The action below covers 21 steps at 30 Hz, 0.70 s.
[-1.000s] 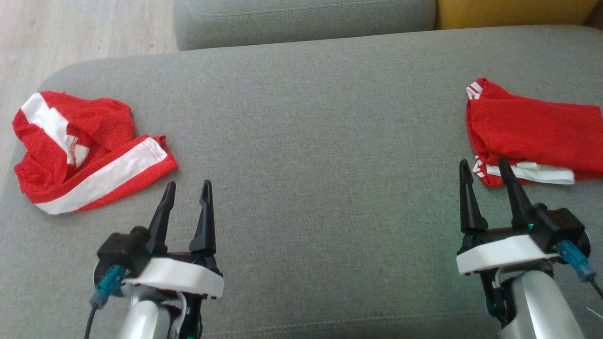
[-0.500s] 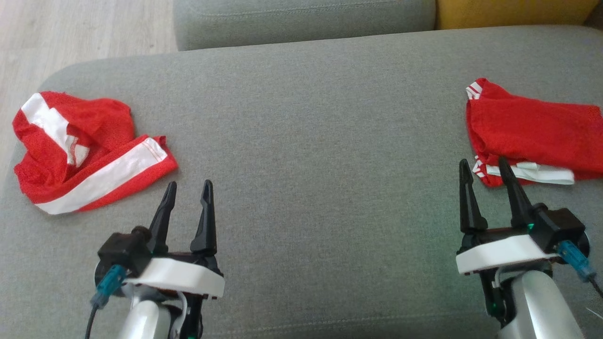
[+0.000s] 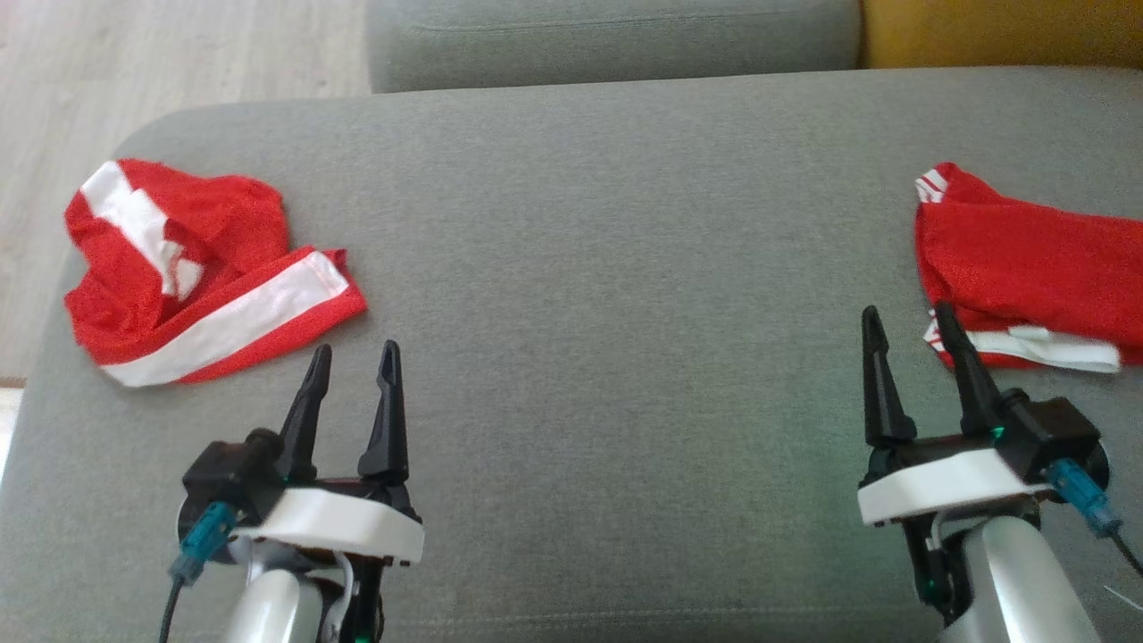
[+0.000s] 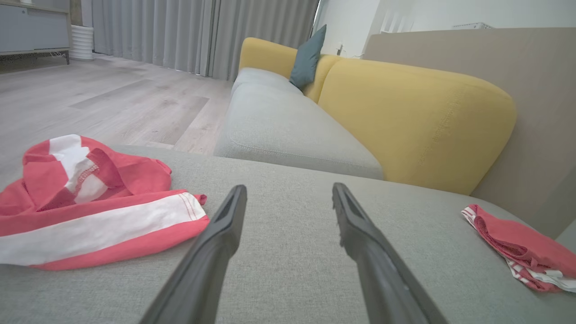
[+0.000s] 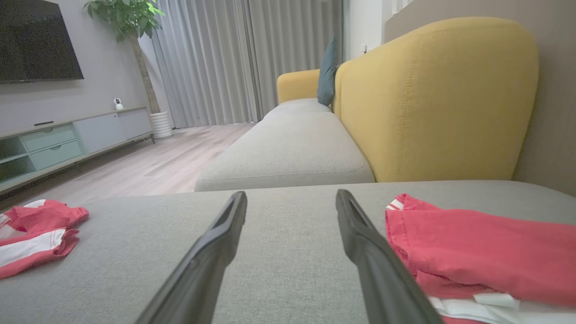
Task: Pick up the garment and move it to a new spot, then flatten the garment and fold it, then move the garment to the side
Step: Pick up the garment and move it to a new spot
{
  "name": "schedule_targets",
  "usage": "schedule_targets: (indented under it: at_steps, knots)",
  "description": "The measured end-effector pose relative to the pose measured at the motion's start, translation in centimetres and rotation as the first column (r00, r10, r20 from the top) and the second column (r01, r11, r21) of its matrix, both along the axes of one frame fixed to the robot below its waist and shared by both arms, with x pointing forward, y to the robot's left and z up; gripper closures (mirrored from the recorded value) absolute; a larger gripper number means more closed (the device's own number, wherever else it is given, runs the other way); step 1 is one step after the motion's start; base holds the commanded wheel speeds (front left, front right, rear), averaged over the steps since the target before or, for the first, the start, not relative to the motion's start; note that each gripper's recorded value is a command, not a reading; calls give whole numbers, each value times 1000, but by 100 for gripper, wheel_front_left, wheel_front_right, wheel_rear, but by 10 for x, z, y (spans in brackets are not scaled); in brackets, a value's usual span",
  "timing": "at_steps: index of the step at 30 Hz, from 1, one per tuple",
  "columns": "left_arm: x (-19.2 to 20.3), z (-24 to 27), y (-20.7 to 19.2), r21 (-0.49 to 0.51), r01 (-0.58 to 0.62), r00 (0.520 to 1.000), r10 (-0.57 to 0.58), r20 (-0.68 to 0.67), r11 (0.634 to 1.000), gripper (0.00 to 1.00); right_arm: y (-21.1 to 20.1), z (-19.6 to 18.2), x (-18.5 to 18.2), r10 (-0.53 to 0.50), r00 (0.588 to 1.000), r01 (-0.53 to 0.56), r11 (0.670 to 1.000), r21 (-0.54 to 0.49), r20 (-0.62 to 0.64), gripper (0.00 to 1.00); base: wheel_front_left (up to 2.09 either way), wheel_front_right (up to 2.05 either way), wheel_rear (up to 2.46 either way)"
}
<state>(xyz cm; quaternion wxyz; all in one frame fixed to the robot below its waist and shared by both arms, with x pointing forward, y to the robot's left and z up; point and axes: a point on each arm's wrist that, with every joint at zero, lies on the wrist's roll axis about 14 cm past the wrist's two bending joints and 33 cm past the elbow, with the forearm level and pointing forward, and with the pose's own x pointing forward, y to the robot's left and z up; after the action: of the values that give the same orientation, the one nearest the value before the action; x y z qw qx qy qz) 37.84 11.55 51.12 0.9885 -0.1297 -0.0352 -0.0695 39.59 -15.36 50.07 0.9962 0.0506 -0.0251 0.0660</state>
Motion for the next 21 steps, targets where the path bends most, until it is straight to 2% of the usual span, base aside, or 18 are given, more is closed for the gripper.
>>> schedule_targets:
  at_steps: [10,15,21]
  knots:
    - [-12,-1,42,-9,-133,991,133,-10,991,0,51,-9,8,146,989,-146,989,4,-24,0,0,0,0]
    - [-25,-1,71,-4,-224,975,224,-10,975,0,93,-13,10,263,964,-263,965,8,-33,0,0,0,0]
    - [-40,1,97,0,-303,953,303,-6,953,0,123,-15,11,345,938,-345,939,14,-38,0,0,0,0]
